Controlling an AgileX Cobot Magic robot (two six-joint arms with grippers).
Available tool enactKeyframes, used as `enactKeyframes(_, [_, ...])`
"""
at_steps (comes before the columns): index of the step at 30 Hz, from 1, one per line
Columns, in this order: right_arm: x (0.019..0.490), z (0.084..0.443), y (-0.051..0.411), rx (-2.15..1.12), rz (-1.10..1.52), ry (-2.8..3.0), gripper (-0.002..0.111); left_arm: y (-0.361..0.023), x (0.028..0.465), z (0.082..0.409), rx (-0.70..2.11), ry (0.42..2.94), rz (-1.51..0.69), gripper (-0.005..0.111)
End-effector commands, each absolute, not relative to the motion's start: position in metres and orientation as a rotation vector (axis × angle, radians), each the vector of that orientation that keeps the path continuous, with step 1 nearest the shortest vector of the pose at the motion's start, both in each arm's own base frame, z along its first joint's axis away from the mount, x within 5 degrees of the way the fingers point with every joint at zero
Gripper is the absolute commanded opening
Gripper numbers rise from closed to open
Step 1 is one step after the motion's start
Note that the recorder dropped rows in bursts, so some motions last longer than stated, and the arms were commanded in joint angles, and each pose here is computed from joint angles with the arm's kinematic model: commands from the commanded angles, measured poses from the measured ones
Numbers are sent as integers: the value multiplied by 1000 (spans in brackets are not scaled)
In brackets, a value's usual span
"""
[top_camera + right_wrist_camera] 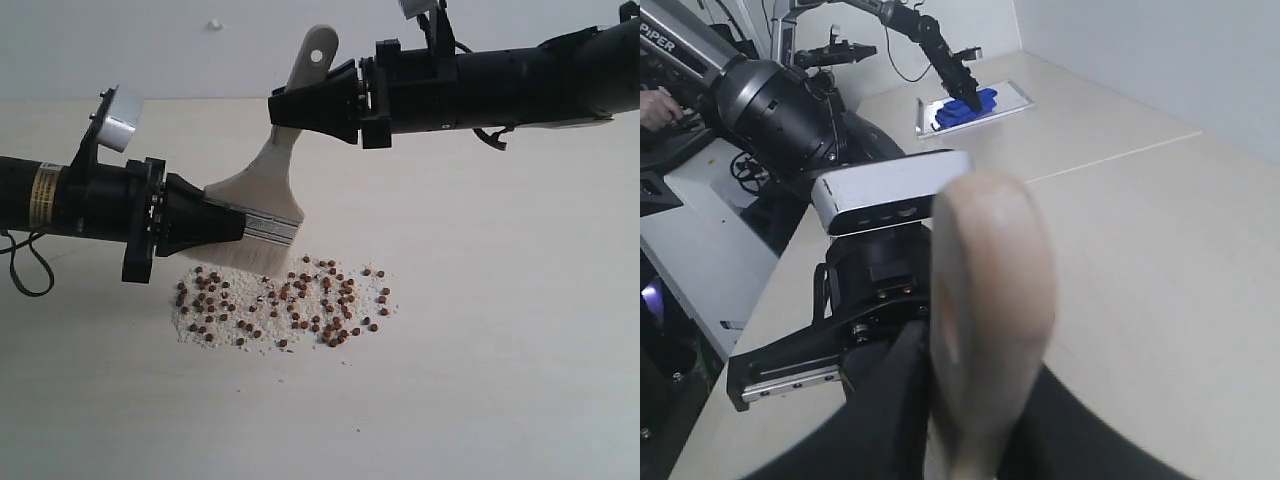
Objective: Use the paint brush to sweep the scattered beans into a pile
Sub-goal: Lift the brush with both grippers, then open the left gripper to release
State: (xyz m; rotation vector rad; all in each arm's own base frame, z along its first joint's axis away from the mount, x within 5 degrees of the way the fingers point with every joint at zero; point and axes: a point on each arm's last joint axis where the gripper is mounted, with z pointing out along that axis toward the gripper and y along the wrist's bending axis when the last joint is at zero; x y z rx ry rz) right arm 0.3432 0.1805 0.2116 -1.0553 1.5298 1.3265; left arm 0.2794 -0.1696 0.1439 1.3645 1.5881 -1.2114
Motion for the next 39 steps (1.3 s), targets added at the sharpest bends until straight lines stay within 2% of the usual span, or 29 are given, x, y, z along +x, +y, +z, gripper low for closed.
enactKeyframes(1, [351,218,178,-1020,1264,1527,0,-172,276,152,1364,1560,-1251,0])
enactKeyframes(4, [350,220,178,-990,1294,1554,0,-172,276,152,1365,1559,-1250,1])
enactKeyframes(5, [350,220,178,-990,1294,1554,0,-172,276,152,1362,1559,-1250,5])
enactKeyframes(11, [350,220,178,-986,1299,1558,0,-172,278,153,1324,1585,-1267,50])
enactKeyframes(13, [350,220,178,-979,1307,1566,0,-172,279,154,1282,1607,-1282,59])
enactKeyframes(19, [350,227,177,-959,1301,1581,0,-172,279,156,1272,1610,-1284,62])
enactKeyframes(25, [355,239,172,-899,1147,1659,0,-172,276,178,1240,1611,-1291,62])
enactKeyframes(29, [356,250,168,-864,1048,1685,0,-170,271,199,1233,1588,-1280,61])
enactKeyframes(31, [358,258,164,-814,974,1721,0,-169,266,212,1252,1586,-1277,49])
enactKeyframes(32, [360,262,159,-753,912,1765,0,-167,261,218,1263,1587,-1276,33])
enactKeyframes(33, [361,265,157,-719,885,1785,0,-166,259,221,1259,1588,-1277,25])
enactKeyframes(34, [361,268,150,-646,802,1832,0,-165,252,225,1257,1585,-1275,2])
enactKeyframes(39, [339,273,127,-488,612,1927,0,-145,221,242,1152,1591,-1262,0])
